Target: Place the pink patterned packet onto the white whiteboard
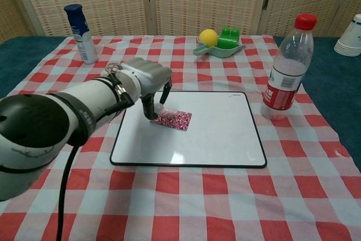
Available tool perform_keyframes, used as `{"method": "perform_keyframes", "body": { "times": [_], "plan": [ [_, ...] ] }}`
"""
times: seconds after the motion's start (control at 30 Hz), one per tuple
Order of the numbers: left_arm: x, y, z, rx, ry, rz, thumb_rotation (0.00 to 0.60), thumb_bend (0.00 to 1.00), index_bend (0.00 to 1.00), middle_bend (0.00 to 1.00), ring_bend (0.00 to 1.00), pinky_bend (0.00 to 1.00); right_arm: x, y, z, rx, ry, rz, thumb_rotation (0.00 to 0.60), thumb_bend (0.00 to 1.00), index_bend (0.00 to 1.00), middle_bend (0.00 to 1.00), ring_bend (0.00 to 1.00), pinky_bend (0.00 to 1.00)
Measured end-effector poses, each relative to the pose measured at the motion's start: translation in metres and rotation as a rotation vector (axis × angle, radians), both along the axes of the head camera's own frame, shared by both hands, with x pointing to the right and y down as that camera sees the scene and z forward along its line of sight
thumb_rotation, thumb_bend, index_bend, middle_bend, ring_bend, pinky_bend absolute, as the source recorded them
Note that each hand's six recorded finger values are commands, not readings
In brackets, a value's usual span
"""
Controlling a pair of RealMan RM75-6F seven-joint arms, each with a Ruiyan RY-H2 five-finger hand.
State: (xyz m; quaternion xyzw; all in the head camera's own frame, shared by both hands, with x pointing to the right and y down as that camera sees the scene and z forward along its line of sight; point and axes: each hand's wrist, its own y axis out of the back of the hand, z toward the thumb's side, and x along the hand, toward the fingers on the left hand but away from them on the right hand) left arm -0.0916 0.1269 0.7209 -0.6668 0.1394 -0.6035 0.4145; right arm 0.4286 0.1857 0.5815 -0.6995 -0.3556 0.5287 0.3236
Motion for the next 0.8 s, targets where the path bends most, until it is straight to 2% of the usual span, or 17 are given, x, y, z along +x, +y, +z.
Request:
{"method": "perform_keyframes", "body": {
  "times": [0.23,0.8],
  "plan": [
    [0.022,0.008,0.007,0.002,-0.003,0.028,0.600,0.30,0.50,1.00,1.00,1.00,-0.004,0.003,-0.001,-0.012,-0.024,-0.014,0.600,0.21,0.04,0.14,0.03,0.07],
    [0.036,0.001,0.018,0.018,-0.011,0.037,0.600,0.30,0.50,1.00,1.00,1.00,0.006,-0.003,-0.006,-0.005,-0.038,0.016,0.600,0.21,0.04,0.14,0.03,0.07]
  ]
}}
